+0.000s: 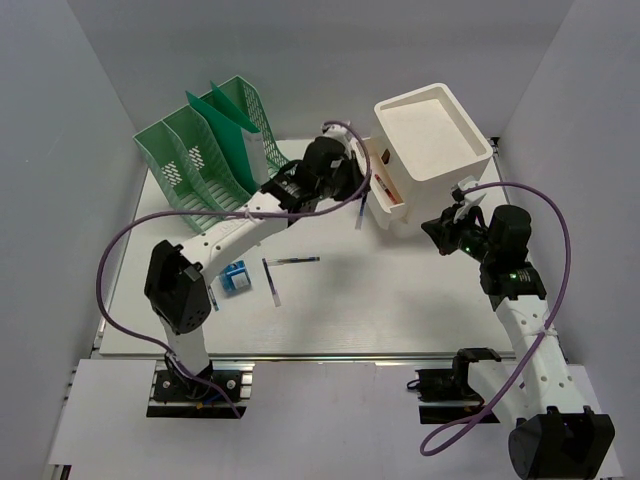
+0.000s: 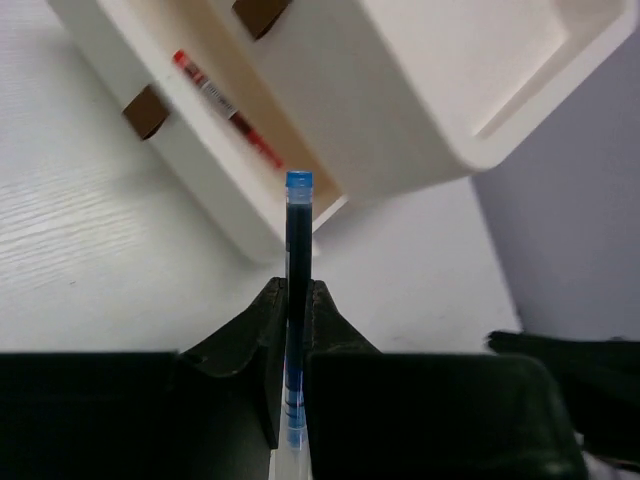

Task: Organize the desk

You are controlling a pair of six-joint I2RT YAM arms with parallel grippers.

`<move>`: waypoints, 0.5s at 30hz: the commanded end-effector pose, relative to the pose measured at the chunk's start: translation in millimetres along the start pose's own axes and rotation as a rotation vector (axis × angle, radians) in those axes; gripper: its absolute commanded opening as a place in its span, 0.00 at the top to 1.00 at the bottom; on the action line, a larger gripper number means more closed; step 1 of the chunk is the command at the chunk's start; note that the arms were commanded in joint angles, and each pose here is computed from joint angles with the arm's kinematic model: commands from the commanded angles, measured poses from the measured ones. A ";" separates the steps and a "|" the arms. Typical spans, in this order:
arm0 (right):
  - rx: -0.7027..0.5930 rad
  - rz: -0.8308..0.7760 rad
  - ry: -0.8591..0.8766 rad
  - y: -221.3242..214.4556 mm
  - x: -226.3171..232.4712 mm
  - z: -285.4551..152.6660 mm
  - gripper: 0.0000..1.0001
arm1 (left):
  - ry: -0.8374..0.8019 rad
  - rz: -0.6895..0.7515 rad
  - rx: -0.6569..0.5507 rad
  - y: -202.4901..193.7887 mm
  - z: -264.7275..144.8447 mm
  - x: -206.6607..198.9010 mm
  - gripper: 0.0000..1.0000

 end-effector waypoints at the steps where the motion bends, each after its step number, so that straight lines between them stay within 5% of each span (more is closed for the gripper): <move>1: -0.052 -0.026 0.016 11.9 1.9 -1.2 1.00 | -0.112 -0.124 -0.093 47.7 0.8 -18.3 1.00; 15: -0.079 -0.034 0.017 17.6 4.4 -8.0 1.00 | -0.083 -0.411 -0.284 85.6 74.4 6.4 1.00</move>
Point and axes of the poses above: each gripper's point midway between its finger pads, its own z axis out along the fingers, its own x axis along the line the jaws close on, y = z × x, the point moved 5 cm from there along -z, back along the fingers, and after that the axes turned 10 degrees about z, right-handed, at the moved point
